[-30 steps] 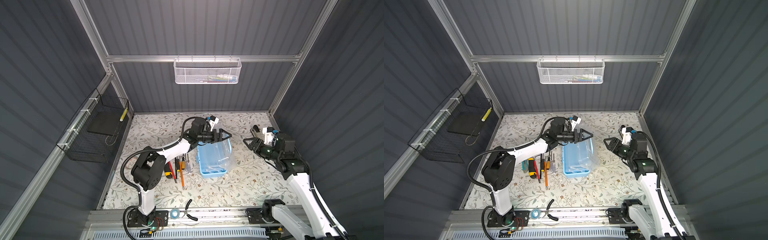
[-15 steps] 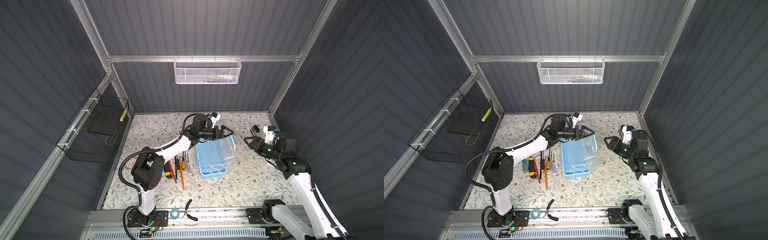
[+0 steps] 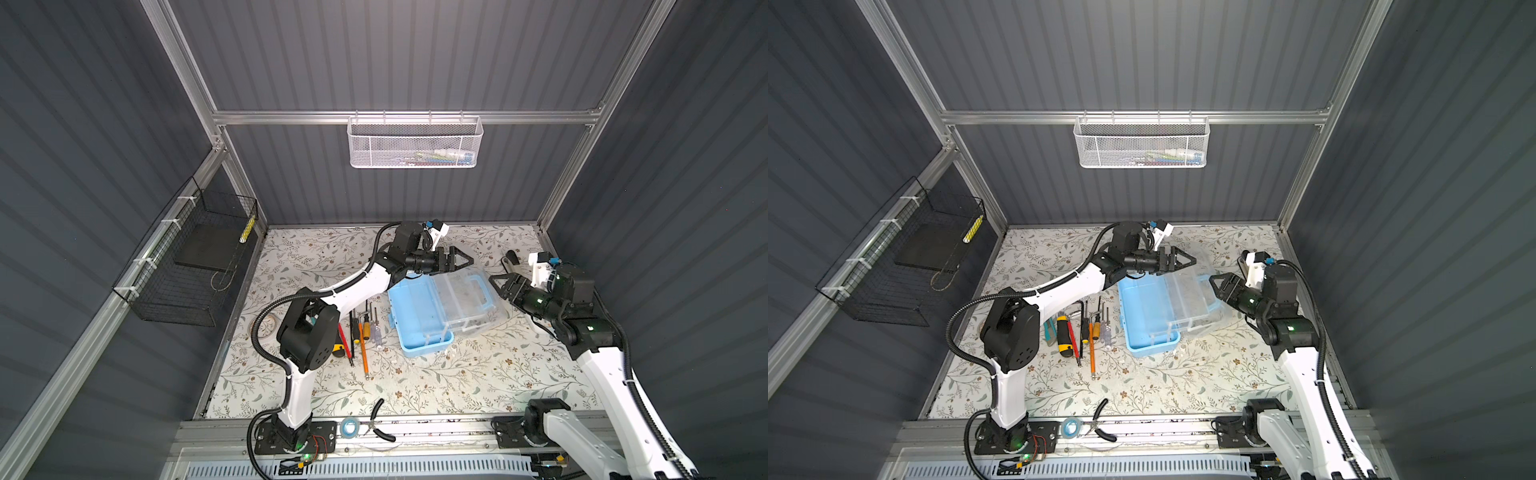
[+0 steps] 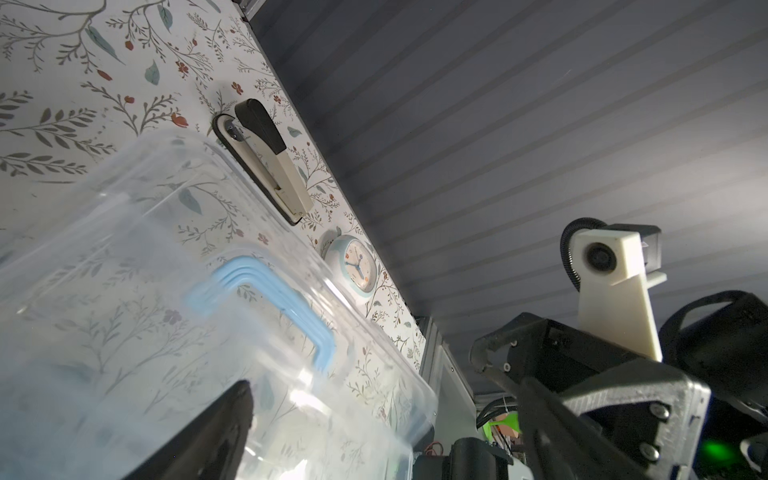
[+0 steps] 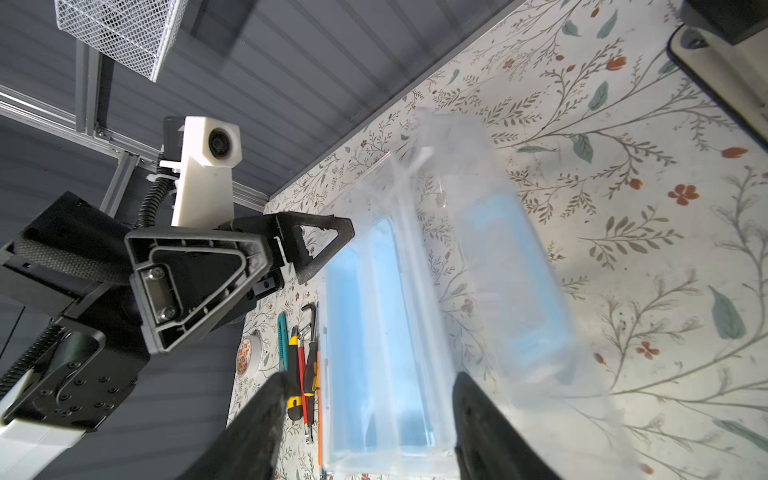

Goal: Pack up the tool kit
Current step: 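Release the lid with the left gripper while the right gripper withdraws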

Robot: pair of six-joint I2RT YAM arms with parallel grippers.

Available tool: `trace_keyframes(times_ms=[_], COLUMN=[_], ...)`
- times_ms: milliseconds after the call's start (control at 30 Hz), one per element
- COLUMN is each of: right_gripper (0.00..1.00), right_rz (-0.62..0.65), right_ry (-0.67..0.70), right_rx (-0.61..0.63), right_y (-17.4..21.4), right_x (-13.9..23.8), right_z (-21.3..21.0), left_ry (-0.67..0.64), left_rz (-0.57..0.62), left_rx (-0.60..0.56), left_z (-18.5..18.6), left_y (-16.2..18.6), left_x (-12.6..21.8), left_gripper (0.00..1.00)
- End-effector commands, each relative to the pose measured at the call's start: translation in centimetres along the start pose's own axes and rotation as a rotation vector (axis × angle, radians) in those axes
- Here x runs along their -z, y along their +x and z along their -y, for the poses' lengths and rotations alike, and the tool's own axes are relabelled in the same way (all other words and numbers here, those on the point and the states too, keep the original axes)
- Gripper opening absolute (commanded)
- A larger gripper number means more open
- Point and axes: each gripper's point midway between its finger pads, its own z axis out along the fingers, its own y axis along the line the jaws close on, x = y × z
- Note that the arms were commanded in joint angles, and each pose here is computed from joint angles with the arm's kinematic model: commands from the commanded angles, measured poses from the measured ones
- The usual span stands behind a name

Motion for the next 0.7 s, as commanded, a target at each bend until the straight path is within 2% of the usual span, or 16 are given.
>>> trace_keyframes(times_ms=[0,100,300,433,567,667], right_gripper=[0.63,0.61,0.6,0.6,0.6,0.6], right_rz=[0.011,0.014,-0.022,-0.055,-0.067,-0.102], right_ry=[0.0,-0.008,-0.017,-0.014,0.048,0.048], right_rx=[0.019,0.027,0.049,0.093,0.197,0.237], right_y=[-0.6,-0.8,-0.6,0.2,1.3,2.7], right_x=[0.4,0.4,-0.4,-1.2,-2.3,-3.4], right_z=[-0.5,-0.8,-1.1,-2.2,-3.6,-4.8], left_ry=[0.003,-0.05,-0.336,-0.578,-0.789,-1.028], left_rz=[-0.002,0.009,0.054,0.147,0.214,0.186], left_rx=[-0.064,-0.086,-0.123,-0.19,-0.166,-0.121], left_z=[1.6,1.2,-2.0,-4.2,-6.6,-8.7], left_y=[-0.4,-0.3,0.3,0.4,1.5,3.0], left_x=[0.7,1.7,5.0,9.6,15.0,19.8], left_gripper=[0.99,1.0,1.0,1.0,1.0,1.0])
